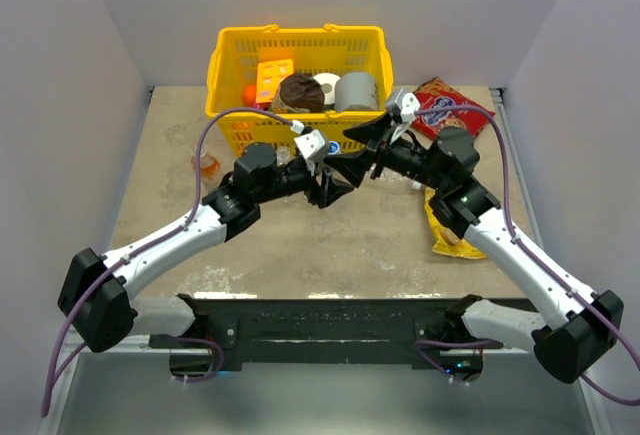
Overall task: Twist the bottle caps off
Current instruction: Unscrew the bottle cap from the plastic bottle.
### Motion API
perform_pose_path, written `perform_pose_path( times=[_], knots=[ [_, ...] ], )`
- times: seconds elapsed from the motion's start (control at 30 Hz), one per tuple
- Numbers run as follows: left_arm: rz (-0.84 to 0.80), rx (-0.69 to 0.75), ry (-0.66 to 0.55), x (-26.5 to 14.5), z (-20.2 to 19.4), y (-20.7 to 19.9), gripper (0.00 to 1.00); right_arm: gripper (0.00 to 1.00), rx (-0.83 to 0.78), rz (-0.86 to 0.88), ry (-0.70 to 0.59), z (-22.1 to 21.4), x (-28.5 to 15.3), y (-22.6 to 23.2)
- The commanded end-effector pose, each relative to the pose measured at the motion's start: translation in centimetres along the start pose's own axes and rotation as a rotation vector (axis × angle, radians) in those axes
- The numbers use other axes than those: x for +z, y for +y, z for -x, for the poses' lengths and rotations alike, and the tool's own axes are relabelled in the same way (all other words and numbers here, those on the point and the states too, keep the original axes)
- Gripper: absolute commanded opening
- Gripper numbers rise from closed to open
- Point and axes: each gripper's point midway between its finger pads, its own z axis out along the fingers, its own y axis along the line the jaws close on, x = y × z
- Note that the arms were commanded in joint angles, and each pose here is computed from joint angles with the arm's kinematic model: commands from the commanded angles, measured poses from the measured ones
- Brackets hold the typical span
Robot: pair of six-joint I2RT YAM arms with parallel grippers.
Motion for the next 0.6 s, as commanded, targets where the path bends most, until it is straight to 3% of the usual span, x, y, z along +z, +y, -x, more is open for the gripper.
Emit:
perform_pose_path(
  times=[0.0, 0.37, 0.57],
  knots=[
    [0.000, 0.018, -0.053, 0.13, 2.17, -0.15, 0.36, 0.81, -0.053, 0.049, -0.032, 1.81, 0.42, 0.92],
    [-0.004, 0.025, -0.051, 0.12, 2.16, -0.20, 0.35, 0.73, -0.046, 0.033, -0.038, 1.84, 0.58, 0.63],
    [-0.010, 0.028, -0.049, 0.17, 2.13, -0.32, 0.34, 0.62, -0.044, 0.026, -0.050, 2.03, 0.52, 0.57]
  ],
)
